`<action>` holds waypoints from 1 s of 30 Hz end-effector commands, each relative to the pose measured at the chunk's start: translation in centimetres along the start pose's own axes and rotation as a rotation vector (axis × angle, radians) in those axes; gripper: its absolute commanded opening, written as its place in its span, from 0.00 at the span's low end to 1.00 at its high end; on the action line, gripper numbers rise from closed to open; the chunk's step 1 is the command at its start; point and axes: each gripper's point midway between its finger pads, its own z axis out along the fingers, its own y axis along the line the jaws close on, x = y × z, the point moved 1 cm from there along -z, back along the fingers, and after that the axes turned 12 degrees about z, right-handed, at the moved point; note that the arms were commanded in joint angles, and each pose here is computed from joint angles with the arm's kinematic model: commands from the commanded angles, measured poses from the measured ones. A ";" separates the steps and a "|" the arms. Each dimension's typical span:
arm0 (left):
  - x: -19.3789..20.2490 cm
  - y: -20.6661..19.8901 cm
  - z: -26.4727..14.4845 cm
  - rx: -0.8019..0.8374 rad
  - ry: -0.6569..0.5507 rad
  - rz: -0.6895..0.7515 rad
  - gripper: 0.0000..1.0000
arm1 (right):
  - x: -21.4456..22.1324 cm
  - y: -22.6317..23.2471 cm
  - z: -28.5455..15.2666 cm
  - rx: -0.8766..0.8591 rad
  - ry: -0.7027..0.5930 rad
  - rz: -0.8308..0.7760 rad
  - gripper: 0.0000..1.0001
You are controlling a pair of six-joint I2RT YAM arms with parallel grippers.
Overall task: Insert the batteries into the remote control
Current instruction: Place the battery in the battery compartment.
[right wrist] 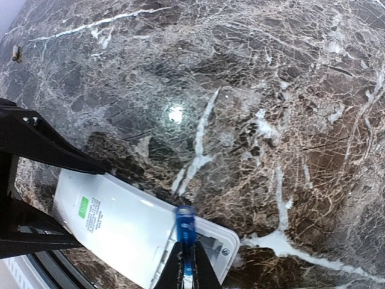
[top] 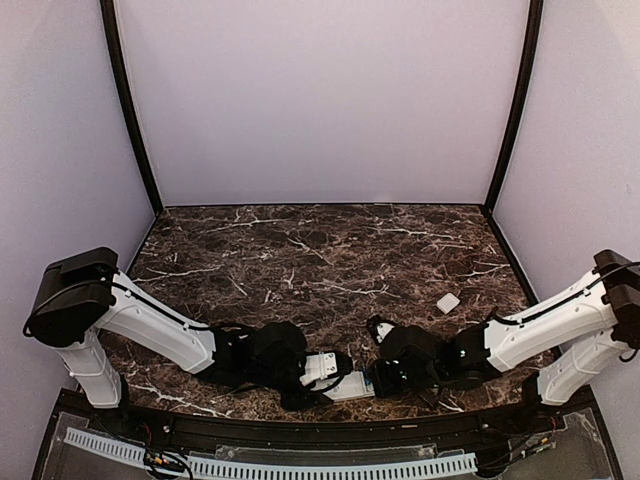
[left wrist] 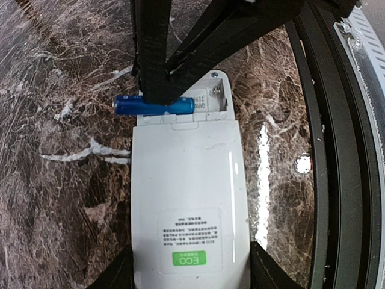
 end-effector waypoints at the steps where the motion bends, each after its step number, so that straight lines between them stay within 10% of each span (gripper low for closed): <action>1: 7.4 -2.9 0.3 0.088 0.258 -0.009 0.00 | 0.8 -1.3 0.0 0.045 0.009 0.034 0.00; 30: 7.4 -2.8 0.3 0.088 0.258 -0.009 0.09 | -2.0 1.1 -1.0 0.115 0.169 0.042 0.15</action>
